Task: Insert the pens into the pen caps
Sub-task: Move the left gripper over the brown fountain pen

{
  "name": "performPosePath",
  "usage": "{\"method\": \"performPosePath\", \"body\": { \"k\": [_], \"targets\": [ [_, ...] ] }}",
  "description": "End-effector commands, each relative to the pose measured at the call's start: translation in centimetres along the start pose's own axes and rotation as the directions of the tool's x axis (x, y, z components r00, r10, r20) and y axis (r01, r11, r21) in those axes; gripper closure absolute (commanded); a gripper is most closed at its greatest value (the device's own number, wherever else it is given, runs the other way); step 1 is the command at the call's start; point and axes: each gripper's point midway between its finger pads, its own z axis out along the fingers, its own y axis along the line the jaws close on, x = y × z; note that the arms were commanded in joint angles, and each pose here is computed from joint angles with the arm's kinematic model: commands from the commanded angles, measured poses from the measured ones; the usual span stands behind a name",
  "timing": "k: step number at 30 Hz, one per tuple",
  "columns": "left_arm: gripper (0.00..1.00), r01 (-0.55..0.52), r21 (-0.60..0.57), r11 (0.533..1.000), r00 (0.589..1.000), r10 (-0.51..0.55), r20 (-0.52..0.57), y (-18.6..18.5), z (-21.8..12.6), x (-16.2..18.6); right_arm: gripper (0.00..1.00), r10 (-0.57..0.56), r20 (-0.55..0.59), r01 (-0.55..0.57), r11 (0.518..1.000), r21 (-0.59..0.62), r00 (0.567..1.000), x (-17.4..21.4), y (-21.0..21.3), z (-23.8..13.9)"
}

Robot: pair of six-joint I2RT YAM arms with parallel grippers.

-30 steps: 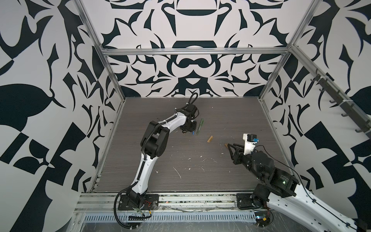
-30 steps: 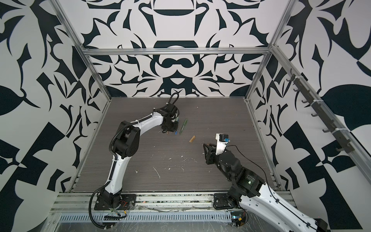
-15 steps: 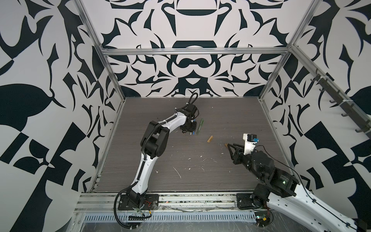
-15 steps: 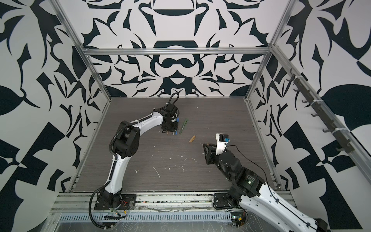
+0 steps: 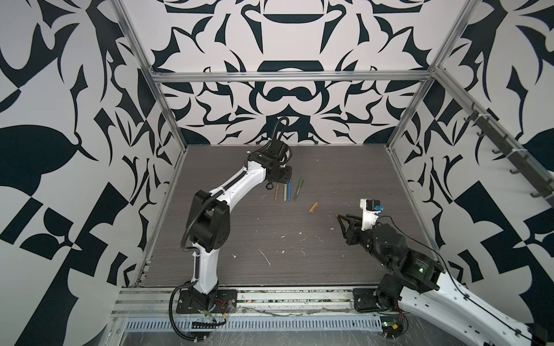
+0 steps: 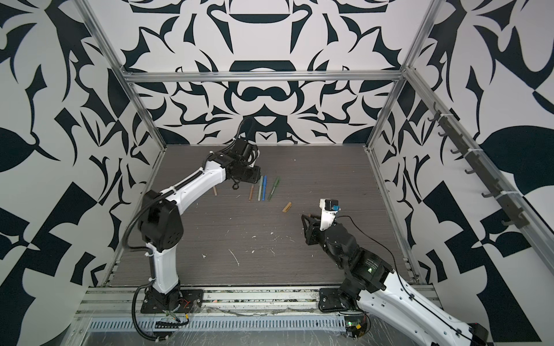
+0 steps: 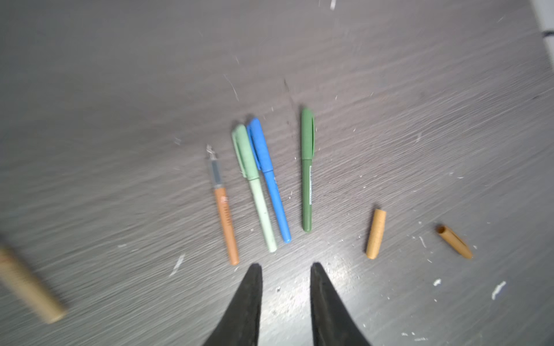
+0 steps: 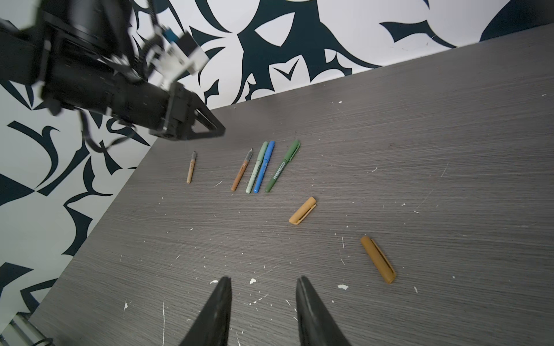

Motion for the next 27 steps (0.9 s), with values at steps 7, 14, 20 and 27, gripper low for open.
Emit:
{"method": "performPosePath", "body": {
  "k": [7, 14, 20, 27],
  "targets": [
    [0.63, 0.365, -0.283, 0.887, 0.931, -0.356, 0.084, 15.9, -2.3, 1.7, 0.62, -0.028, 0.016, 0.029, 0.999, -0.037, 0.999, -0.9, 1.4, 0.9],
    [0.66, 0.360, -0.417, 0.835, 0.902, -0.425, -0.073, 20.8, 0.6, 5.5, 0.62, -0.037, -0.043, 0.035, 0.998, -0.051, 0.998, 0.7, 1.6, 1.8],
    [0.67, 0.309, -0.447, 0.839, 0.888, -0.423, -0.180, 21.8, 3.9, 7.2, 0.62, -0.041, -0.059, 0.037, 0.997, -0.064, 0.997, 0.9, 1.8, 1.9],
    [0.70, 0.271, -0.496, 0.825, 0.858, -0.440, -0.264, 22.8, 5.8, 9.8, 0.62, -0.034, -0.060, 0.030, 0.998, -0.064, 0.998, 1.2, 1.6, 1.7]
  ]
}}
